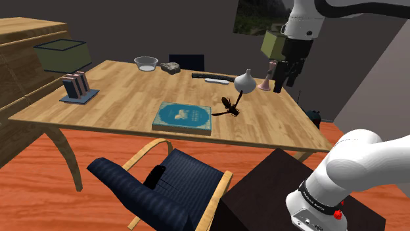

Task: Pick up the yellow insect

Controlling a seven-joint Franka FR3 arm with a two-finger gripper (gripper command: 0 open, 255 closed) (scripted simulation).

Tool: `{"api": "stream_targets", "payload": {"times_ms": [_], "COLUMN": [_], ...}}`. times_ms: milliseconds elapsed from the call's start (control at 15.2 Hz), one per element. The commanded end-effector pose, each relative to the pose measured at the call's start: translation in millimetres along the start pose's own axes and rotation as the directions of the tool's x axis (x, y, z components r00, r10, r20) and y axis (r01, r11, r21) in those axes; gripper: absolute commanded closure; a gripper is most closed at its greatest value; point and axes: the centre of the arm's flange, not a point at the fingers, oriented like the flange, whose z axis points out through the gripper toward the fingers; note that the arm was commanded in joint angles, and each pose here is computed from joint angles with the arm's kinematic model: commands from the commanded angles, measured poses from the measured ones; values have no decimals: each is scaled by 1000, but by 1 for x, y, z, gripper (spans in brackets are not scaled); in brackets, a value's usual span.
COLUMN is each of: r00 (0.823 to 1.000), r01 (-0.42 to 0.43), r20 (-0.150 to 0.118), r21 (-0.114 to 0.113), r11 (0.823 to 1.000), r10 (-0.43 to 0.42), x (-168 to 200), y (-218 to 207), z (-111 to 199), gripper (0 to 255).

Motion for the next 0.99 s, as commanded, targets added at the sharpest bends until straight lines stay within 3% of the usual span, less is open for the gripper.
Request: {"api": "stream_targets", "payload": {"times_ms": [0, 924], "r00": [1000, 998], "r01": [0, 26], "r20": [0, -48], "r21": [0, -45], "r11": [1000, 999], "r10": [0, -28], "x": [0, 106], "y": [0, 72], "z": [0, 122], "gripper": [0, 0]}}
